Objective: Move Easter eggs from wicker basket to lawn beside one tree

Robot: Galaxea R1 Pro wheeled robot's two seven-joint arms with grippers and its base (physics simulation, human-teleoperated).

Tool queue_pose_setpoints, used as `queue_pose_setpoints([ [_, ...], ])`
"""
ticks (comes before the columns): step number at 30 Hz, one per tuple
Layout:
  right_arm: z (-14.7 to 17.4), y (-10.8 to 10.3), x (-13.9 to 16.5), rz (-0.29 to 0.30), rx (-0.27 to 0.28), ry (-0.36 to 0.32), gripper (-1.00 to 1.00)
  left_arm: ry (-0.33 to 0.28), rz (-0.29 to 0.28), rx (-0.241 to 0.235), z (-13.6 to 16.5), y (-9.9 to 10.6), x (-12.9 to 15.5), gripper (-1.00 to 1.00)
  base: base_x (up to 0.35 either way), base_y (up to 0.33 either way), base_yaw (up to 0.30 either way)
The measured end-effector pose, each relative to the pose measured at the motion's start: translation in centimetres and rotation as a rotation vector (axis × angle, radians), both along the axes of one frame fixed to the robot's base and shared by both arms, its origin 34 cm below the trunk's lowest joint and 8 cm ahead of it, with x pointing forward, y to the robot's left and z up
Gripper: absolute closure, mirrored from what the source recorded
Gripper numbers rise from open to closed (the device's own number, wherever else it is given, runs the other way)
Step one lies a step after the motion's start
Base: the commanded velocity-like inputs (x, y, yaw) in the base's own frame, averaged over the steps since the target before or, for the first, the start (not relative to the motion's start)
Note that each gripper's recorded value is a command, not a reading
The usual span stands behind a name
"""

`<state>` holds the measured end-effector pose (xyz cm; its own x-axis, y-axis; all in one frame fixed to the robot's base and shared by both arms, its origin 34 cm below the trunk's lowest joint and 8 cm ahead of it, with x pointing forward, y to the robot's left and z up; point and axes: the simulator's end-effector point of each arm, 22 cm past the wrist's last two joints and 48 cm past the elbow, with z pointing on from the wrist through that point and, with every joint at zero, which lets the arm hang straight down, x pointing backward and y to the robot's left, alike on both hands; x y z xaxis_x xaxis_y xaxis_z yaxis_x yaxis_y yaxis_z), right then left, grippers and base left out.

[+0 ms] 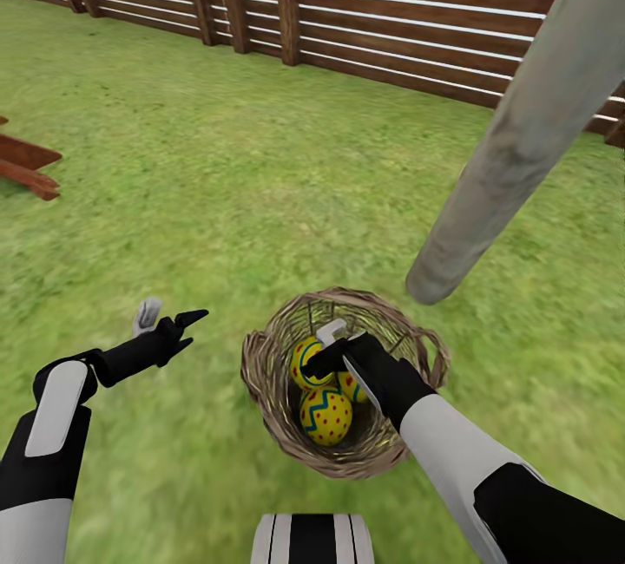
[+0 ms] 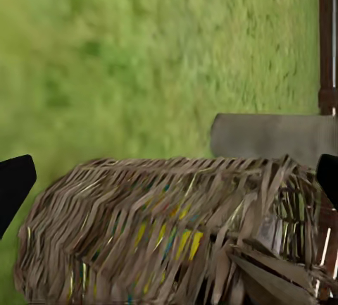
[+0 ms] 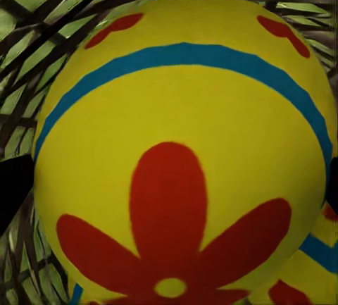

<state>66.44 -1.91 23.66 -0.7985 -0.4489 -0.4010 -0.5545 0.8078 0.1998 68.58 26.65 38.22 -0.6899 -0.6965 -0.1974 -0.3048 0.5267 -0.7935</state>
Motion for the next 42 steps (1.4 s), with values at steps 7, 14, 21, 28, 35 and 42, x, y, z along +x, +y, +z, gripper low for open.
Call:
queue_pose_setpoints([
  [7, 1.7, 0.0, 0.7, 0.0, -0.001, -0.027, 1.0, -0.028, -0.001, 0.001, 1.8, 0.0, 0.3, -1.0, -0.061, 0.0, 0.0],
  [14, 3.4, -0.1, 1.4, -0.002, -0.002, -0.055, 1.0, -0.055, -0.001, -0.001, 3.5, -0.1, 0.6, -1.0, -0.094, 0.0, 0.0],
  [21, 5.2, -0.2, 2.0, -0.003, -0.005, -0.082, 1.0, -0.08, -0.003, -0.002, 5.2, -0.1, 0.7, -1.0, -0.008, 0.0, 0.0],
  [28, 6.8, -0.6, 2.4, -0.009, -0.013, -0.094, 1.0, -0.109, -0.005, -0.003, 7.1, -0.2, 0.9, -1.0, -0.136, 0.0, 0.0],
  [35, 8.9, -0.6, 3.2, -0.011, -0.01, -0.129, 1.0, -0.136, -0.019, -0.001, 8.8, -0.8, 0.9, -1.0, -0.104, 0.0, 0.0],
  [42, 11.2, -0.4, 4.0, -0.011, -0.003, -0.169, 1.0, -0.164, -0.019, 0.0, 10.6, -0.7, 1.0, -1.0, -0.11, -0.092, 0.0],
])
